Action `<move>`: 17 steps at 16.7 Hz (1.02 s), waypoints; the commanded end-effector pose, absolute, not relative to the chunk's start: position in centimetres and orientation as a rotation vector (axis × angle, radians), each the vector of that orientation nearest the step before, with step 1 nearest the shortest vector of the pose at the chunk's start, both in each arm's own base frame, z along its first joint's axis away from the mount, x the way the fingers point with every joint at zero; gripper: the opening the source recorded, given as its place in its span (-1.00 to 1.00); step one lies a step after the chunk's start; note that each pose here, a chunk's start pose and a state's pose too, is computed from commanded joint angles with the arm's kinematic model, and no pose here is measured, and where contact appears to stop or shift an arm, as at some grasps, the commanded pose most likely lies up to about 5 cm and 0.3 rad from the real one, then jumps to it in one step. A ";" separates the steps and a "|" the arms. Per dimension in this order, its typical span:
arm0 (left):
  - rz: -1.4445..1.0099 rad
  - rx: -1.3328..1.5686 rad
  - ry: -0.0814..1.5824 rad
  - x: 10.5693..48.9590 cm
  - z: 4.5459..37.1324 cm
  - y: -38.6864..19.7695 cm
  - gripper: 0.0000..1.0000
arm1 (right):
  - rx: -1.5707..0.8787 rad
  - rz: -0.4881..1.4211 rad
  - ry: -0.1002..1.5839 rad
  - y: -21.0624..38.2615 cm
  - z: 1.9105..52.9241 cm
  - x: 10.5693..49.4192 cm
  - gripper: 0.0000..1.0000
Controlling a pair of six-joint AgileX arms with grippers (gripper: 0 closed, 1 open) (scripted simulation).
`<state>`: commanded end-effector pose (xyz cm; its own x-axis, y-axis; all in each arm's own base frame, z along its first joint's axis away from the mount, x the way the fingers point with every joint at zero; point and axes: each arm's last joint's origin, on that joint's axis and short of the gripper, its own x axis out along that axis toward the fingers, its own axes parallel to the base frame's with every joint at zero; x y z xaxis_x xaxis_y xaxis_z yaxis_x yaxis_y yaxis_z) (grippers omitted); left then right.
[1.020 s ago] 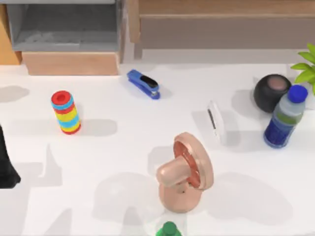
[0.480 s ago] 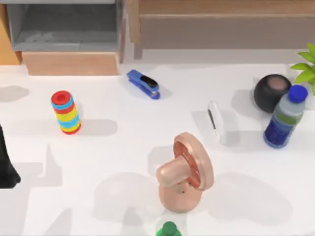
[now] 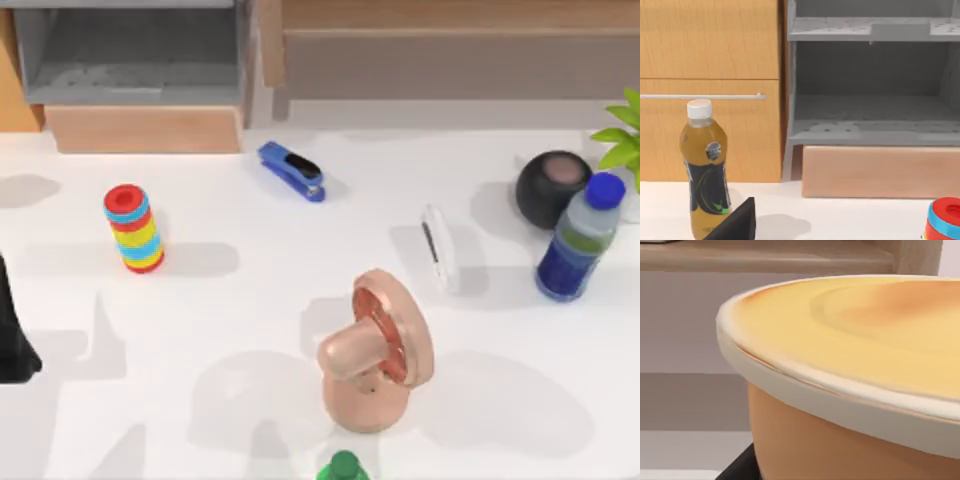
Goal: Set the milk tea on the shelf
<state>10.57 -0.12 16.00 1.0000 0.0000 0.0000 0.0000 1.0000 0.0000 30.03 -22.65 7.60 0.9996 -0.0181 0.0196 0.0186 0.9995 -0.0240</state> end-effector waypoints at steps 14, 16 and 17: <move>0.000 0.000 0.000 10.6 16.0 -0.1 1.00 | -0.052 0.027 -0.224 -5.9 22.0 40.1 -1.00; 0.000 0.000 0.000 10.6 16.0 -0.1 1.00 | -0.025 0.034 -0.188 -1.6 22.8 41.3 -1.00; 0.000 0.000 0.000 10.6 16.0 -0.1 1.00 | -0.014 0.035 -0.167 0.6 23.1 41.7 -1.00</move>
